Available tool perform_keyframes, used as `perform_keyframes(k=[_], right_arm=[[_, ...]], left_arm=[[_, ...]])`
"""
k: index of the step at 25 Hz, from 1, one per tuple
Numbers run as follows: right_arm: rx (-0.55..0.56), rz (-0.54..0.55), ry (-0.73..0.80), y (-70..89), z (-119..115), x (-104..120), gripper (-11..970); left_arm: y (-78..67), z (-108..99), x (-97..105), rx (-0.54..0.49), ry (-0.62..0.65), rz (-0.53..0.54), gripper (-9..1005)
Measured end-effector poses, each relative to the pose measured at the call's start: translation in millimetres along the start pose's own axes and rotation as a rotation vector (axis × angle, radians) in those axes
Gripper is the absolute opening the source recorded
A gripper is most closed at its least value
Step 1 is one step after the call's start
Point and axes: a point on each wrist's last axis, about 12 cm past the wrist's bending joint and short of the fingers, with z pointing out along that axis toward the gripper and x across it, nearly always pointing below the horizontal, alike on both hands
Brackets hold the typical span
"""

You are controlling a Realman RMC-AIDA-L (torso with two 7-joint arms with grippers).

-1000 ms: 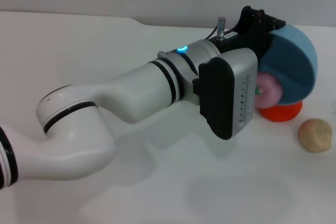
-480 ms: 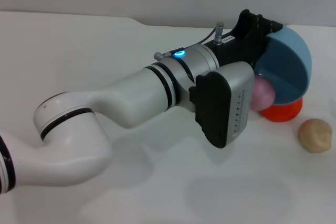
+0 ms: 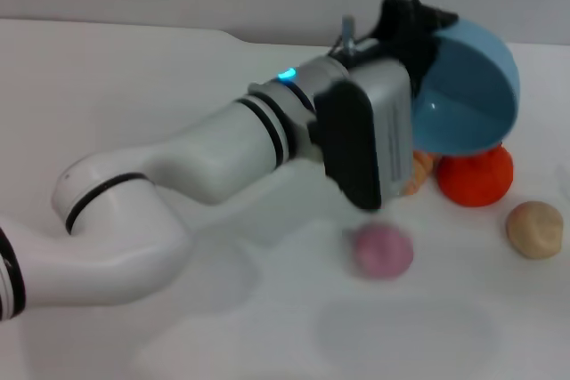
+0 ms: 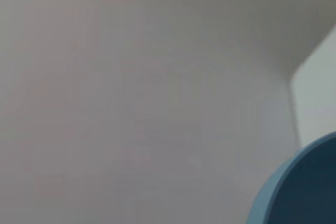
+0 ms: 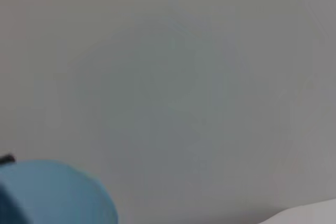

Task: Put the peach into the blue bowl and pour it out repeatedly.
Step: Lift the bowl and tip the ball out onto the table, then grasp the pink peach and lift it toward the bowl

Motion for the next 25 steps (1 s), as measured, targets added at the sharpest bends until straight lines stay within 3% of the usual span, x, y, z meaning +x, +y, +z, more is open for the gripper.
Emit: perform_keyframes(k=[4,5,6,7,10,12,14,15,16,17,18,20,25], right_arm=[[-0.036,0.023,0.028,4.6,3.7,1.9,656],[-0.057,0.035,0.050,6.7,5.6,2.1,656],[-0.083,0.048,0.081,9.1,7.7,2.2,656],[-0.104,0.056,0.105,11.0,9.9,1.7,656],[-0.239,0.102,0.302,27.0,30.3,0.8,656],[-0.268,0.114,0.357,31.8,36.6,2.0,656],[-0.333,0.102,0.473,44.9,55.0,3.9,656],[-0.383,0.074,0.567,57.8,70.5,8.6,656],[-0.383,0.074,0.567,57.8,70.5,8.6,655],[-0.431,0.050,0.642,72.0,86.4,14.3,655],[-0.431,0.050,0.642,72.0,86.4,14.3,655],[-0.475,0.023,0.709,87.4,102.2,20.7,655],[-0.456,-0.002,0.828,98.3,114.4,32.4,655]], left_arm=[[19.3,8.4,12.8,-0.041,0.094,-0.246,-1],[28.9,13.9,20.9,-0.031,0.144,-0.360,-1],[28.9,13.9,20.9,-0.031,0.144,-0.360,-1],[34.4,17.2,26.5,-0.016,0.178,-0.439,-1],[46.8,25.1,41.0,0.045,0.253,-0.633,-1],[52.5,29.5,51.4,0.099,0.304,-0.773,-1],[54.1,31.9,58.5,0.127,0.341,-0.851,-1],[53.4,32.2,61.6,0.138,0.357,-0.870,-1],[52.0,32.1,63.2,0.145,0.366,-0.878,-1],[50.4,31.6,64.6,0.150,0.374,-0.882,-1],[48.5,30.5,66.0,0.154,0.381,-0.884,-1],[42.6,25.8,69.8,0.156,0.397,-0.900,-1],[36.7,19.6,75.6,0.148,0.418,-0.930,-1]])
